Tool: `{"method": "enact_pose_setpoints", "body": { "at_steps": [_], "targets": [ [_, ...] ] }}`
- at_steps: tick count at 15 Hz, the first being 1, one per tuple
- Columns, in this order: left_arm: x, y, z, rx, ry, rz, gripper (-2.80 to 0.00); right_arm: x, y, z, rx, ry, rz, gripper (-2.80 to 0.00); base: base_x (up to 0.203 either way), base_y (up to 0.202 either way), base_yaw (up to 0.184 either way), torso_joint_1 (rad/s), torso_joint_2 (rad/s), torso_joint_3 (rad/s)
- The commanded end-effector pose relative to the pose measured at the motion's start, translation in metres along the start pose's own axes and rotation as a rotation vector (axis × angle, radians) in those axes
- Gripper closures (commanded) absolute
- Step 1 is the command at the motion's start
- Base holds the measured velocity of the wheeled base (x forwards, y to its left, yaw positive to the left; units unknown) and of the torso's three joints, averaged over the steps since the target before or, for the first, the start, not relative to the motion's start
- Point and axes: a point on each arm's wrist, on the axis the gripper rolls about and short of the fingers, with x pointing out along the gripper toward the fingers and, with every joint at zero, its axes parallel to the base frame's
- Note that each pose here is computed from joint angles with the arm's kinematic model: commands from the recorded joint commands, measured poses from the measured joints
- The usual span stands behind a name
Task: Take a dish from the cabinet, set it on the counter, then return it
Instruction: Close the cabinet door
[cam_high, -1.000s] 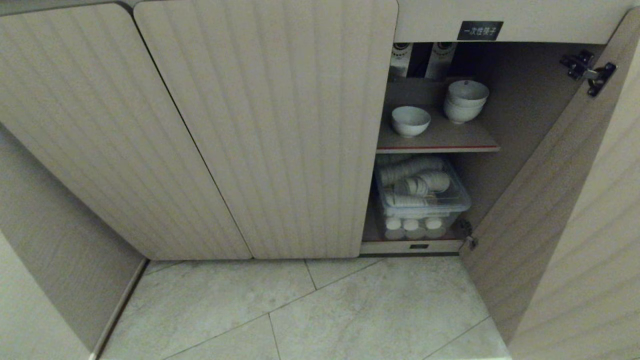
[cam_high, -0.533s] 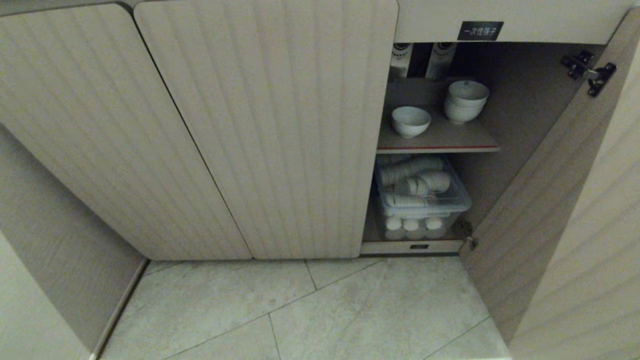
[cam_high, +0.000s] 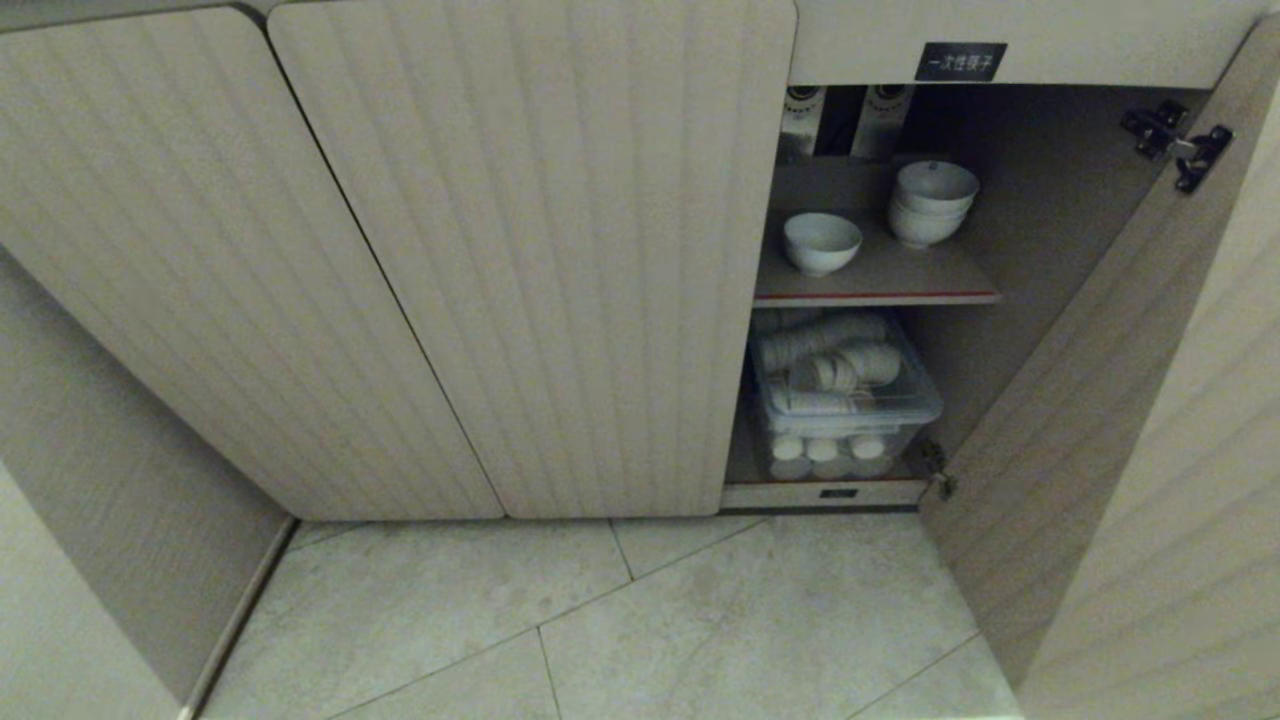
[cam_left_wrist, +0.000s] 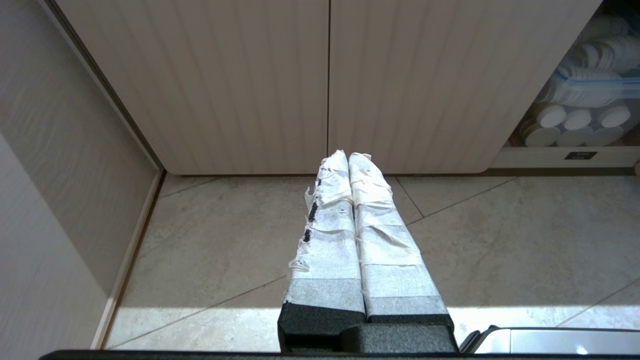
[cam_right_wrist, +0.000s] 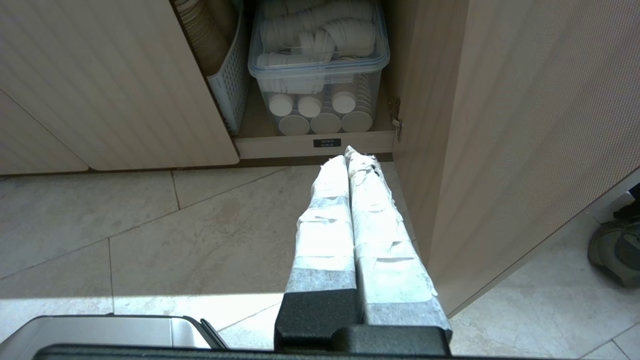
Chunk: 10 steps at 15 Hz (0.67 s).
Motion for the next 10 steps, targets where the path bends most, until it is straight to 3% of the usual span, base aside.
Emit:
{"method": "enact_pose_setpoints", "body": {
  "at_steps": [1, 5, 10],
  "targets": [
    [0.0000, 0.0000, 0.0000, 0.000, 0.000, 0.000, 0.00, 0.0001, 0.0000, 0.0000, 0.000, 0.001, 0.000, 0.00, 0.000, 0.000, 0.000, 0.000, 0.00, 0.000],
    [0.0000, 0.0000, 0.0000, 0.000, 0.000, 0.000, 0.00, 0.0001, 0.0000, 0.0000, 0.000, 0.001, 0.000, 0.00, 0.000, 0.000, 0.000, 0.000, 0.00, 0.000],
    [0.0000, 0.0000, 0.0000, 0.000, 0.000, 0.000, 0.00, 0.0001, 0.0000, 0.0000, 0.000, 0.001, 0.000, 0.00, 0.001, -0.169, 0.000, 0.001, 0.00, 0.004]
  ]
}}
